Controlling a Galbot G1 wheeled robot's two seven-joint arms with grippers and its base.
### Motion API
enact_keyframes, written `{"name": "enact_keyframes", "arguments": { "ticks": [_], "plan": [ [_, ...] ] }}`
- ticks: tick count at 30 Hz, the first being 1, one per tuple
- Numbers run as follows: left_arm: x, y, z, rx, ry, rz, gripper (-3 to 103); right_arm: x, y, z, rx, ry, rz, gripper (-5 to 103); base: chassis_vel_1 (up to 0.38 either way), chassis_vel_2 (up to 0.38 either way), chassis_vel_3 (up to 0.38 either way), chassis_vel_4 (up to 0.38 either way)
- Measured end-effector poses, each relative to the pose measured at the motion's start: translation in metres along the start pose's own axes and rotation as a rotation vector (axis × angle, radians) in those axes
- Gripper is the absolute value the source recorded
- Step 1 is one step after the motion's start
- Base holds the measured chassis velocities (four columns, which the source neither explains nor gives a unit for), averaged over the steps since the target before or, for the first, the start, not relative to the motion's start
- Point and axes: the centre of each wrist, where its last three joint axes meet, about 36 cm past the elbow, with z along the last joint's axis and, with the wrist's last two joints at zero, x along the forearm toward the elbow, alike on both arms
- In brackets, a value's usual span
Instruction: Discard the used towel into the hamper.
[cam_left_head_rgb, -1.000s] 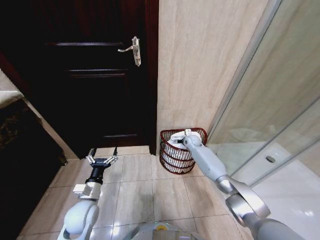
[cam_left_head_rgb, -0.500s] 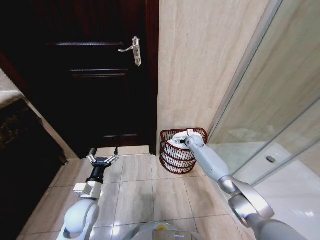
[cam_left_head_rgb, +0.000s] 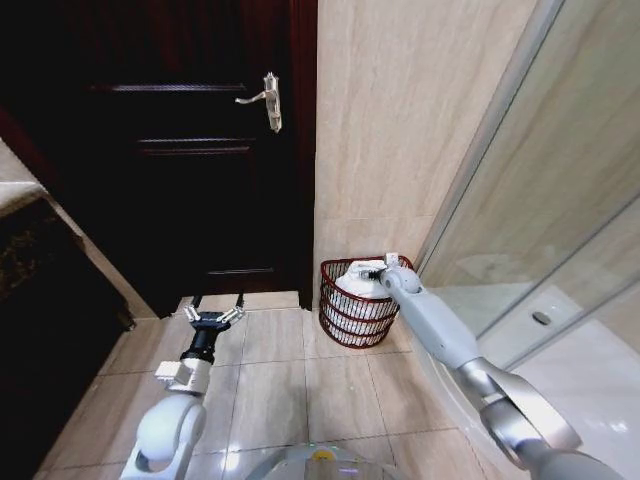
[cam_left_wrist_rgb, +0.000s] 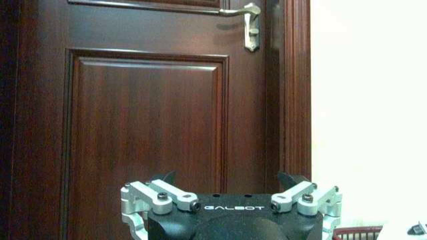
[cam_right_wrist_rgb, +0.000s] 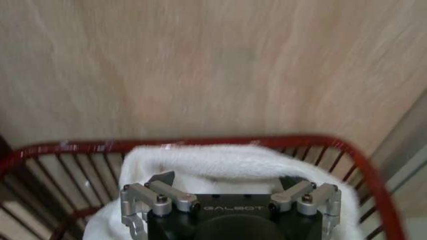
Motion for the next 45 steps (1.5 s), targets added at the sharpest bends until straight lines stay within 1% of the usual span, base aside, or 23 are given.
{"name": "enact_keyframes", "arguments": {
  "ticks": [5, 6, 10, 13, 14, 16, 17, 19, 20, 23, 24, 25, 26, 29, 30, 33, 34, 36, 37, 38, 39, 42, 45],
  "plan": [
    [-0.001, -0.001, -0.002, 0.002, -0.005, -0.002, 100, 0.017, -0.009, -0.013, 0.002, -0.063, 0.044, 100, 0.000, 0.000, 0.000, 0.000],
    [0.000, -0.001, -0.003, 0.003, -0.006, -0.005, 100, 0.026, -0.013, -0.017, -0.006, -0.095, 0.058, 100, 0.000, 0.000, 0.000, 0.000],
    [0.000, -0.001, -0.004, 0.004, -0.008, -0.010, 100, 0.038, -0.016, -0.017, -0.014, -0.138, 0.062, 100, 0.000, 0.000, 0.000, 0.000],
    [0.000, -0.002, -0.006, 0.009, -0.009, -0.016, 100, 0.064, -0.021, -0.016, -0.035, -0.233, 0.054, 100, 0.000, 0.000, 0.000, 0.000],
    [0.000, -0.002, -0.006, 0.009, -0.009, -0.016, 100, 0.064, -0.021, -0.016, -0.035, -0.233, 0.054, 100, 0.000, 0.000, 0.000, 0.000],
    [-0.001, -0.003, -0.009, 0.014, -0.007, -0.030, 100, 0.081, -0.027, -0.005, -0.041, -0.331, 0.022, 100, 0.000, 0.000, 0.000, 0.000],
    [-0.001, -0.003, -0.009, 0.014, -0.007, -0.030, 100, 0.081, -0.027, -0.005, -0.041, -0.331, 0.022, 100, 0.000, 0.000, 0.000, 0.000],
    [-0.001, -0.003, -0.009, 0.016, -0.003, -0.033, 100, 0.090, -0.031, 0.006, -0.029, -0.401, 0.006, 100, 0.000, 0.000, 0.000, 0.000],
    [0.000, -0.003, -0.009, 0.016, 0.006, -0.034, 100, 0.097, -0.035, 0.022, -0.008, -0.472, 0.009, 100, 0.000, 0.000, 0.000, 0.000],
    [0.000, -0.002, -0.009, 0.016, 0.013, -0.034, 100, 0.106, -0.040, 0.041, 0.007, -0.527, 0.018, 100, 0.000, 0.000, 0.000, 0.000],
    [0.000, -0.001, -0.009, 0.012, 0.029, -0.037, 100, 0.119, -0.047, 0.065, 0.026, -0.564, 0.051, 100, 0.000, 0.000, 0.000, 0.000],
    [0.000, 0.000, -0.008, 0.009, 0.037, -0.037, 100, 0.126, -0.049, 0.077, 0.042, -0.587, 0.076, 100, 0.000, 0.000, 0.000, 0.000],
    [0.000, 0.000, -0.008, 0.009, 0.037, -0.037, 100, 0.126, -0.049, 0.077, 0.042, -0.587, 0.076, 100, 0.000, 0.000, 0.000, 0.000],
    [-0.003, 0.001, -0.006, 0.006, 0.051, -0.035, 100, 0.153, -0.054, 0.107, 0.088, -0.659, 0.147, 100, 0.000, 0.000, 0.000, 0.000],
    [-0.003, 0.001, -0.006, 0.006, 0.051, -0.035, 100, 0.153, -0.054, 0.107, 0.088, -0.659, 0.147, 100, 0.000, 0.000, 0.000, 0.000],
    [-0.003, -0.001, -0.001, 0.014, 0.066, -0.033, 100, 0.189, -0.046, 0.135, 0.078, -0.666, 0.144, 100, 0.000, 0.000, 0.000, 0.000],
    [-0.003, -0.001, -0.001, 0.014, 0.066, -0.033, 100, 0.189, -0.046, 0.135, 0.078, -0.666, 0.144, 100, 0.000, 0.000, 0.000, 0.000],
    [-0.003, -0.002, 0.002, 0.017, 0.074, -0.032, 100, 0.206, -0.038, 0.152, 0.074, -0.663, 0.144, 100, 0.000, 0.000, 0.000, 0.000],
    [-0.003, -0.002, 0.002, 0.017, 0.074, -0.032, 100, 0.206, -0.038, 0.152, 0.074, -0.663, 0.144, 100, 0.000, 0.000, 0.000, 0.000],
    [-0.003, -0.003, 0.004, 0.018, 0.078, -0.038, 100, 0.227, -0.028, 0.169, 0.072, -0.651, 0.167, 100, 0.000, 0.000, 0.000, 0.000],
    [-0.003, -0.003, 0.004, 0.018, 0.078, -0.038, 100, 0.227, -0.028, 0.169, 0.072, -0.651, 0.167, 100, 0.000, 0.000, 0.000, 0.000],
    [-0.006, -0.002, 0.007, -0.014, 0.074, -0.050, 100, 0.254, -0.014, 0.181, 0.065, -0.651, 0.189, 100, 0.000, 0.000, 0.000, 0.000],
    [-0.007, -0.002, 0.004, -0.022, 0.079, -0.048, 100, 0.264, -0.006, 0.180, 0.058, -0.661, 0.201, 100, 0.000, 0.000, 0.000, 0.000]
  ]
}}
